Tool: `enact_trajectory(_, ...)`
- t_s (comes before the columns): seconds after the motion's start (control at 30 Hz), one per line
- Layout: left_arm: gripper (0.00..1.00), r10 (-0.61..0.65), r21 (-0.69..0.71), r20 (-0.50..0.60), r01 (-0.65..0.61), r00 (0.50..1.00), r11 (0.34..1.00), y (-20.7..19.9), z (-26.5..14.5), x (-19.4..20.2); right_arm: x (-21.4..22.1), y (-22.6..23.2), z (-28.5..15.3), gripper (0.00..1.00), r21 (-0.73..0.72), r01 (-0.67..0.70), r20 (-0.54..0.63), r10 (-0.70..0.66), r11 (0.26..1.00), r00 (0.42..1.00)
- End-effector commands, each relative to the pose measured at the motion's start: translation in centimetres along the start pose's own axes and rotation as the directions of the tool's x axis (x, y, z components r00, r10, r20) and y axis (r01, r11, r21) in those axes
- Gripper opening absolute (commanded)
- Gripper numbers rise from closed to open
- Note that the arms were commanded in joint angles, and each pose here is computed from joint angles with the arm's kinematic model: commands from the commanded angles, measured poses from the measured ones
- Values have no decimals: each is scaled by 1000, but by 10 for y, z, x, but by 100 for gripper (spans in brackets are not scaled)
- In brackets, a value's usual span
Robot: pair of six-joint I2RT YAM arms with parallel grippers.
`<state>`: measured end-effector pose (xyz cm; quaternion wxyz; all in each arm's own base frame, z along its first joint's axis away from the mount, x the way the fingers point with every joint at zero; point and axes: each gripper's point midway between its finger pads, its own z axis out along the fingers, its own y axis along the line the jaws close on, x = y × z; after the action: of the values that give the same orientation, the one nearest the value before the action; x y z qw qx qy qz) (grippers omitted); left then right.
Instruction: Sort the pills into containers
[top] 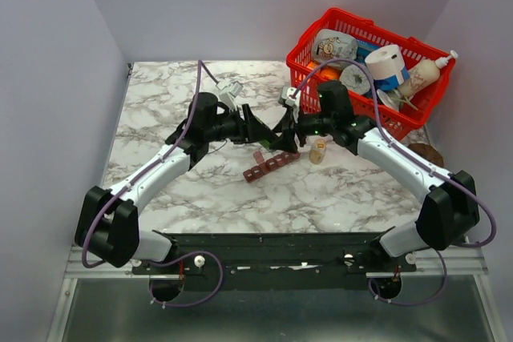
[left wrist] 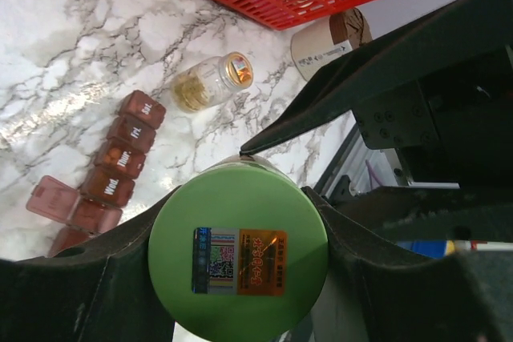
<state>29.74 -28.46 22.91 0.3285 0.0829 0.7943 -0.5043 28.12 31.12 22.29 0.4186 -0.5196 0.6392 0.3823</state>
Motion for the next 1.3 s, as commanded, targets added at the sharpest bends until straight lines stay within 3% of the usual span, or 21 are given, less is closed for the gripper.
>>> enact_trajectory(0.0, 0, 1, 49, 135, -8, 991, 999, -23, 1, -28, -10, 15, 10, 51, -84, -62, 46, 66, 995, 997)
enact_trajectory(0.13, 0, -10, 45, 191, 1, 982, 999, -24, -2, -33, -9, 20, 12, 27, -111, -82, 52, 88, 990, 995)
enact_trajectory(0.27, 1, -31, 58, 217, 19, 976, 998, -27, -4, -37, -13, 26, 10, 16, -134, -103, 74, 113, 986, 991)
enact_trajectory(0.33, 9, -48, 63, 229, 35, 972, 997, -30, -6, -38, -19, 29, 9, 14, -144, -92, 97, 106, 985, 990)
enact_trajectory(0.37, 22, -52, 70, 244, 36, 968, 997, -30, -6, -38, -19, 32, 8, 14, -156, -102, 101, 119, 982, 988)
enact_trajectory(0.47, 48, -78, 103, 283, 51, 956, 993, -37, -13, -42, -28, 37, 4, 13, -172, -96, 134, 120, 980, 984)
enact_trajectory(0.53, 59, -91, 117, 304, 58, 948, 991, -41, -17, -44, -33, 39, 3, 13, -176, -86, 158, 114, 981, 981)
enact_trajectory(0.8, 61, -82, 139, 403, 28, 912, 990, -46, -35, -49, -36, 48, 4, 11, -237, -142, 176, 186, 961, 967)
enact_trajectory(0.9, 52, -59, 91, 426, 22, 903, 996, -39, -39, -51, -35, 50, 3, 23, -247, -136, 164, 180, 960, 970)
enact_trajectory(0.93, 50, -51, 73, 426, 22, 903, 997, -36, -39, -51, -34, 50, 3, 42, -248, -129, 160, 172, 960, 972)
enact_trajectory(0.97, 40, -43, 45, 425, 26, 904, 999, -31, -39, -50, -35, 49, 2, 52, -242, -93, 167, 136, 966, 977)
enact_trajectory(1.0, 35, -28, 29, 432, 16, 901, 999, -30, -40, -52, -33, 50, 1, 62, -238, -93, 158, 133, 967, 979)
enact_trajectory(1.03, 33, -23, 16, 432, 18, 902, 1000, -28, -40, -51, -31, 49, 1, 77, -230, -87, 154, 124, 969, 980)
enact_trajectory(1.13, 28, -22, -6, 419, 27, 907, 1000, -24, -39, -50, -26, 42, 3, 89, -189, -58, 147, 86, 980, 985)
enact_trajectory(1.27, 26, -57, 22, 403, 53, 913, 998, -27, -36, -48, -13, 28, 10, 90, -117, -73, 99, 85, 990, 992)
